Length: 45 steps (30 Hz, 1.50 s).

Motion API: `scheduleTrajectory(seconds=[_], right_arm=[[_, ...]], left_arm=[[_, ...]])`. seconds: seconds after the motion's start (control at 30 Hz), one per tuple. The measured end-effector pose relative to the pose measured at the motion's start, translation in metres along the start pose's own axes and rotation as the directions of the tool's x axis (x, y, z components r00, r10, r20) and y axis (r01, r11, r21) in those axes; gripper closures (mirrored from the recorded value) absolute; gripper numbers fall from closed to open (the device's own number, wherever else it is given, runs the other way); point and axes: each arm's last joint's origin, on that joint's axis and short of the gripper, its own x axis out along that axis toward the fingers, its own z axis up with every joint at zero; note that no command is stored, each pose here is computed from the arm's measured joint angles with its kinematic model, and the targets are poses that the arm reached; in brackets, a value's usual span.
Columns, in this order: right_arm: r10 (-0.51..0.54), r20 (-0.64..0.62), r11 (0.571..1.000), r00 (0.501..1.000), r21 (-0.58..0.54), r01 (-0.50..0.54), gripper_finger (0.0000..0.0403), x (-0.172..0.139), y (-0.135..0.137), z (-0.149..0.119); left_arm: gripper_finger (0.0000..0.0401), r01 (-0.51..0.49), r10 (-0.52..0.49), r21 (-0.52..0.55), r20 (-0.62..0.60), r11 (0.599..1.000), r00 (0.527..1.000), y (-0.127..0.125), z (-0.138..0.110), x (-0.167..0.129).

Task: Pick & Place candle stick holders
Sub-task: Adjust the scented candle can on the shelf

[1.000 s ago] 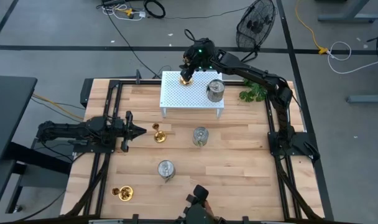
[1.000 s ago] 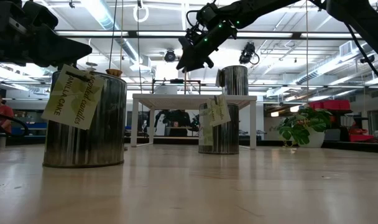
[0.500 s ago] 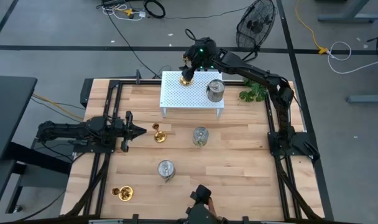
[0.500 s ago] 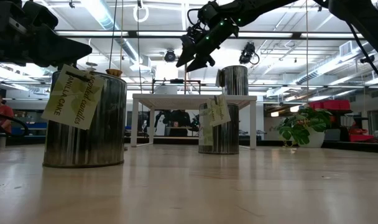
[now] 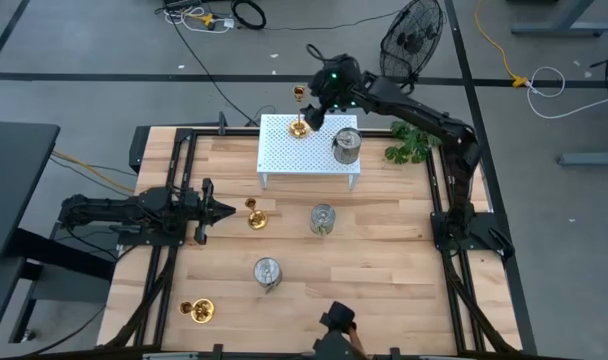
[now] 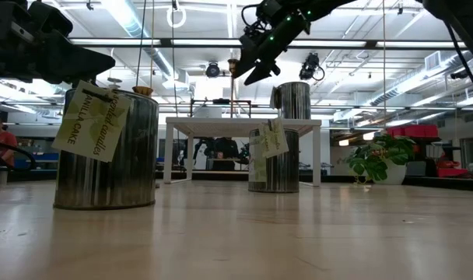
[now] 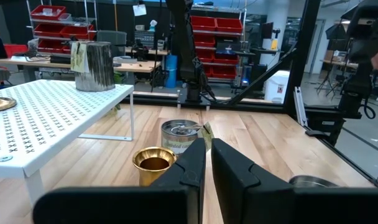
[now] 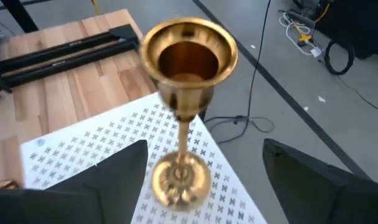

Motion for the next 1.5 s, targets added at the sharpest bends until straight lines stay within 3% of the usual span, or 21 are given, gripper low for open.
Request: scheduleTrajectory(seconds=[0.37, 0.63, 1.13, 1.5], right_arm=[[0.022, -0.102, 0.998, 0.995, -0.062, -0.028, 0.0143, -0.036, 0.003, -0.005], [0.112, -0.228, 0.992, 0.967, -0.029, -0.122, 0.0225, -0.04, 0.001, -0.018], [0.096, -0.284, 0.995, 0.954, -0.007, -0.102, 0.0392, -0.061, -0.011, -0.023], [0.152, -0.375, 0.988, 0.915, 0.05, -0.143, 0.04, -0.067, -0.021, -0.035]], left_arm=[[0.0369, 0.0, 0.0, 0.0, 0.0, 1.0, 1.0, 0.0, 0.0, 0.0], [0.0369, 0.0, 0.0, 0.0, 0.0, 1.0, 1.0, 0.0, 0.0, 0.0], [0.0369, 0.0, 0.0, 0.0, 0.0, 1.0, 1.0, 0.0, 0.0, 0.0], [0.0369, 0.0, 0.0, 0.0, 0.0, 1.0, 1.0, 0.0, 0.0, 0.0]])
